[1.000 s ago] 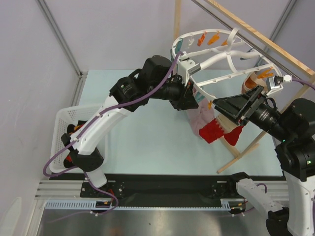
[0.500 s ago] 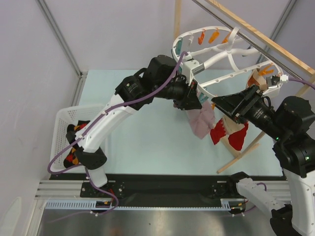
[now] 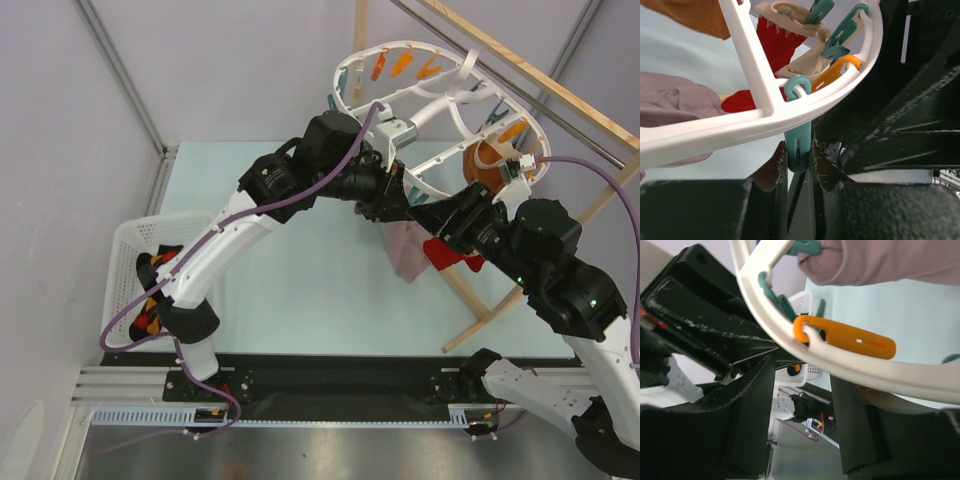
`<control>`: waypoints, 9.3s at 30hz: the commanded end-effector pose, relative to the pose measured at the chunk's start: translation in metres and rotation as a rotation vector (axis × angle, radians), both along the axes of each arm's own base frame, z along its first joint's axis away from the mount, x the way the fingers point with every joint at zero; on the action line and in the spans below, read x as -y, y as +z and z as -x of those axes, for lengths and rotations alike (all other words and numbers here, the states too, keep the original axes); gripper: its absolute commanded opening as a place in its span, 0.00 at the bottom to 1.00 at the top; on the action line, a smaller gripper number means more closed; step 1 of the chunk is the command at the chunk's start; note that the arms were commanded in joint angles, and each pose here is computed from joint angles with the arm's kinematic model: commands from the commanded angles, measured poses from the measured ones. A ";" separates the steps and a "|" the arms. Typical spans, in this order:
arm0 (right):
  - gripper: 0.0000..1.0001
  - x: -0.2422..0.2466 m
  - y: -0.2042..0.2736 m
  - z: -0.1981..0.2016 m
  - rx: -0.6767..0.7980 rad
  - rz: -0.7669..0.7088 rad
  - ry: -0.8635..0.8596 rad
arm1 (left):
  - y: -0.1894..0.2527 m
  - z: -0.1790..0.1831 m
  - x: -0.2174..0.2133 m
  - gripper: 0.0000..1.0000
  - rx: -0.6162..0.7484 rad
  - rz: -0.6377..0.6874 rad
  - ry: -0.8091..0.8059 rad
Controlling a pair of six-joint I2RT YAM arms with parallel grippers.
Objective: Clip the socks to the hanger
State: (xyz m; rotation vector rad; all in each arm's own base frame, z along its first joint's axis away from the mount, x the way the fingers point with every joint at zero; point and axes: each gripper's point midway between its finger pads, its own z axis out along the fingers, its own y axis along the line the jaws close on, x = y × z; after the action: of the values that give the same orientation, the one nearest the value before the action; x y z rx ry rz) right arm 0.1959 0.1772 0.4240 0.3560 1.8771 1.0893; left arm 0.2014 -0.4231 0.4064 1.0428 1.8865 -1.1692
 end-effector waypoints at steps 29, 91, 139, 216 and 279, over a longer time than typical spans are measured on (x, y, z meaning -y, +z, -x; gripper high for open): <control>0.46 0.022 0.036 -0.049 0.148 -0.108 -0.302 | 0.021 0.010 0.002 0.00 0.031 0.074 -0.016; 0.00 0.009 0.021 -0.061 0.272 0.029 -0.299 | 0.027 -0.032 -0.192 0.58 0.111 0.244 0.591; 0.00 0.027 0.010 -0.075 0.261 -0.004 -0.227 | -0.325 -0.154 -0.576 0.60 -0.166 -1.178 1.690; 0.00 0.014 0.031 -0.072 0.176 -0.157 -0.186 | -0.078 -0.105 -0.376 0.00 0.162 0.030 1.226; 0.00 0.021 0.025 -0.080 0.145 -0.130 -0.253 | -0.006 -0.015 -0.058 0.00 0.338 -0.006 0.907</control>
State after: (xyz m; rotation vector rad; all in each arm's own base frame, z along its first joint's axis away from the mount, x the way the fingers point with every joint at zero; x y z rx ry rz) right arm 0.2775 0.1660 0.4326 0.5344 1.6403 1.0495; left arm 0.2202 -0.3637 0.3747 0.2816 1.7967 -0.3676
